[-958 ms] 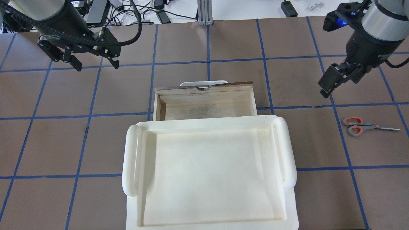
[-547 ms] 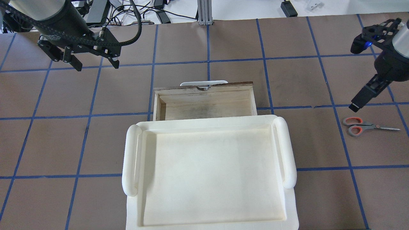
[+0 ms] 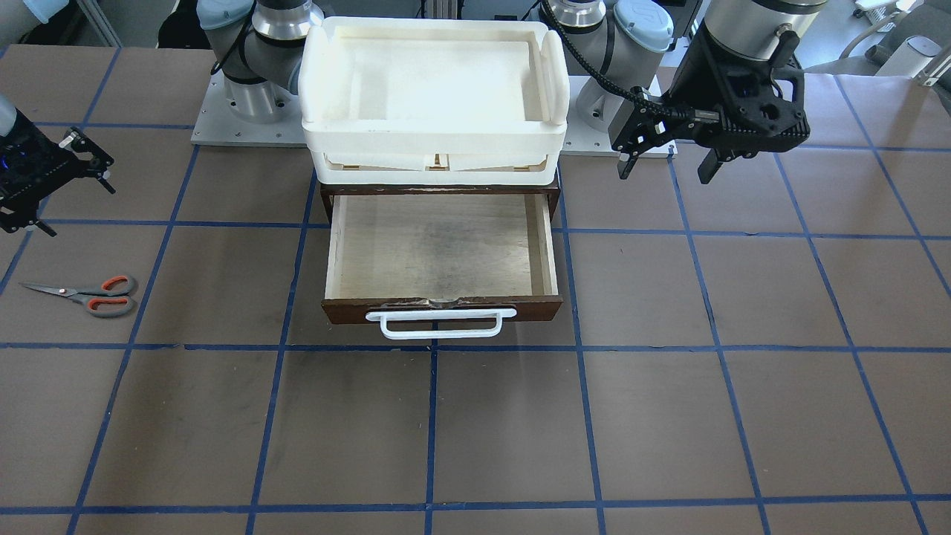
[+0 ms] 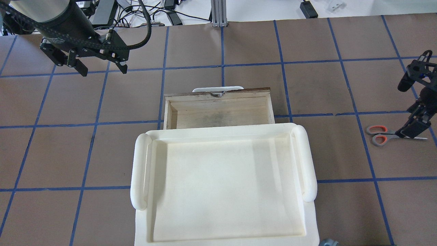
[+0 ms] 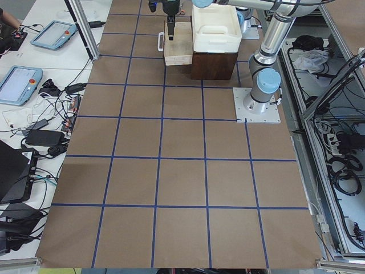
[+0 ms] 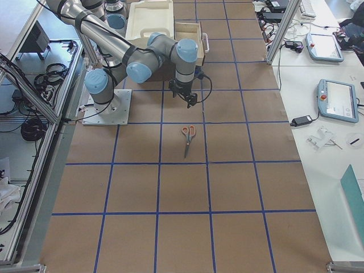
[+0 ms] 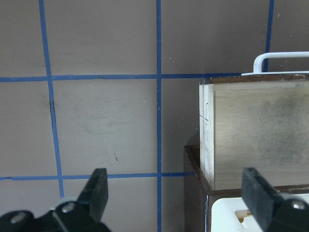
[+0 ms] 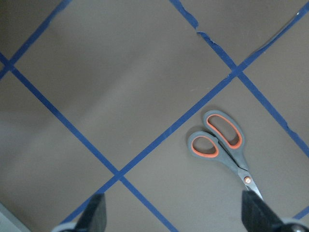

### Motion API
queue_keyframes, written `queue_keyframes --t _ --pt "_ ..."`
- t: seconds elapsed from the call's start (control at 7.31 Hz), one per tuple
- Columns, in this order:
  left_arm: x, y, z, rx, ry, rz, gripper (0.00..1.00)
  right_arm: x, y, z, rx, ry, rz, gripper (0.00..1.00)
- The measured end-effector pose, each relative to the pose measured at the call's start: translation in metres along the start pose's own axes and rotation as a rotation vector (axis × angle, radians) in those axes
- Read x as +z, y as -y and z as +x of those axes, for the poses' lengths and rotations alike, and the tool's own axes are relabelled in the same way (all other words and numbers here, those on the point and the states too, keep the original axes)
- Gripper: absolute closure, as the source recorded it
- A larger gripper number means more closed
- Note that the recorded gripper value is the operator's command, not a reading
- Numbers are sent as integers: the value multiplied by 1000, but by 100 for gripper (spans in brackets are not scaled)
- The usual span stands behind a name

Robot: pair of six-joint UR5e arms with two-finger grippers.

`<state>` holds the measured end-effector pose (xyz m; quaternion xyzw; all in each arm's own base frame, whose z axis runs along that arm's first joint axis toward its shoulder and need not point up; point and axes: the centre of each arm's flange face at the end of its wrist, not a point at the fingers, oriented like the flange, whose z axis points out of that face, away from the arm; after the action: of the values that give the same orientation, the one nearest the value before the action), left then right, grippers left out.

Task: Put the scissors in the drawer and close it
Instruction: 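Move the right gripper toward the grey-and-orange scissors on the table, then lower the right gripper over the scissors handles and close on them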

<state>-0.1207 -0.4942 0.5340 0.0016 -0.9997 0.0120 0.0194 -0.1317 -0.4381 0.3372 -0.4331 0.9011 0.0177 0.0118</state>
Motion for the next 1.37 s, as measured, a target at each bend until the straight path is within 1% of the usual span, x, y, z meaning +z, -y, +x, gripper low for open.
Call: queue_keyframes --t 0.14,0.41,0.55,0.68,1.09,1.23,1.37 --pt "0 0 0 0 0 0 0 21 -8 11 -37 -7 4 1" --pt "0 0 0 0 0 -1 0 60 -34 39 -112 1 25 1" --pt "0 0 0 0 0 -1 0 78 -44 48 -175 7 31 1" --pt "0 0 0 0 0 -1 0 95 -50 51 -259 2 32 1" --pt "0 0 0 0 0 -1 0 133 -55 48 -513 -61 25 1" --pt "0 0 0 0 0 -1 0 144 -60 55 -573 -86 33 2" --pt "0 0 0 0 0 -1 0 152 -63 60 -604 -101 48 4"
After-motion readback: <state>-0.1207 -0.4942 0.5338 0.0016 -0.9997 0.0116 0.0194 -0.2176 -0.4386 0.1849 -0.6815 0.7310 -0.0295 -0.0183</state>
